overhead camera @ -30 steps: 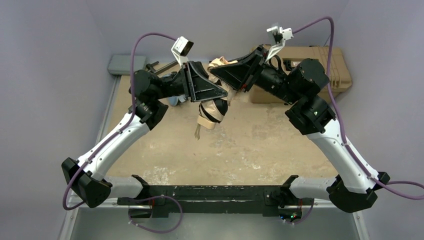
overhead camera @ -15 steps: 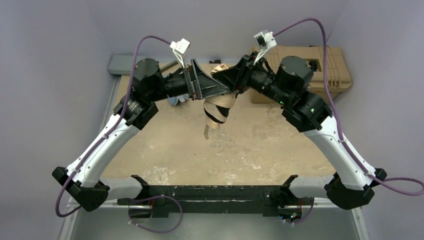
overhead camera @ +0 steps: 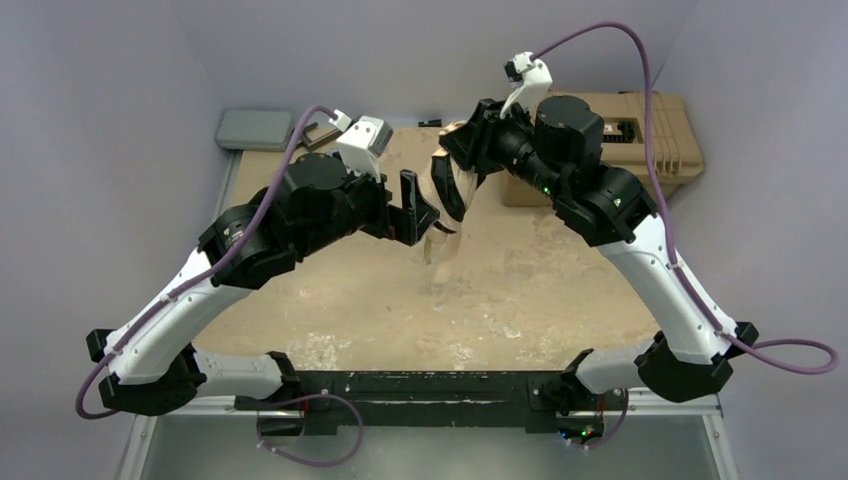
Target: Open the umbrella
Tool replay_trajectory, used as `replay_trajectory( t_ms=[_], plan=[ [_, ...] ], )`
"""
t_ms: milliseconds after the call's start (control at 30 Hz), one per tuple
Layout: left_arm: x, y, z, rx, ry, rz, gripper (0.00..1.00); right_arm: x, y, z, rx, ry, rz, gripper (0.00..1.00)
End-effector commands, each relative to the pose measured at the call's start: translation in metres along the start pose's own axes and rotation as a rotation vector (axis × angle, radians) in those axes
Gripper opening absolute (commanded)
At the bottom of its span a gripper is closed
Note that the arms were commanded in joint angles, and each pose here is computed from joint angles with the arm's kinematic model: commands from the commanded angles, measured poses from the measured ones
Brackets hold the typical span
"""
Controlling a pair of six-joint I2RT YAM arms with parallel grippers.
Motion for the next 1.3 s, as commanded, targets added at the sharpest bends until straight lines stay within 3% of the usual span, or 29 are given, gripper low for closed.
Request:
replay_trajectory(
  t_ms=[0, 67, 267, 533, 733, 1100, 1167, 1267],
  plan=[
    [0.014, 0.030, -0.012, -0.078, -0.098, -0.139, 1.00, 0.021, -0.032, -0.057, 0.011, -0.198, 0.161, 0.00],
    [0.016, 0.027, -0.006, -0.104, -0.098, -0.073, 1.00, 0.018, -0.046, -0.061, -0.007, -0.182, 0.198, 0.00],
    [0.008, 0.012, 0.015, -0.161, -0.033, 0.070, 1.00, 0.013, -0.043, -0.070, -0.100, -0.172, 0.097, 0.00],
    [-0.021, -0.009, 0.019, -0.221, -0.049, 0.107, 0.96, 0.005, -0.034, -0.060, -0.164, -0.091, 0.059, 0.00],
    [-0.041, -0.018, 0.018, -0.303, -0.051, 0.078, 0.87, 0.006, -0.025, -0.058, -0.189, -0.071, 0.010, 0.00],
    [-0.052, -0.016, -0.003, -0.309, -0.128, -0.025, 0.62, 0.002, -0.019, -0.045, -0.209, -0.010, -0.018, 0.00],
    [-0.055, -0.016, -0.002, -0.317, -0.117, -0.033, 0.49, 0.002, -0.018, -0.043, -0.212, -0.004, -0.026, 0.00],
    [-0.058, -0.014, 0.002, -0.324, -0.086, -0.047, 0.05, 0.003, -0.016, -0.044, -0.207, -0.012, -0.043, 0.00]
  ],
)
Point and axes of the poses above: each gripper's point midway between its finger pads, its own x axis back along the fingers, its own y axis along the line the jaws close on, z = x × y, the point moved 1 cm from there along x, back along the fingers, and after that the axes turned 14 degrees about x, right-handed, at the moved point
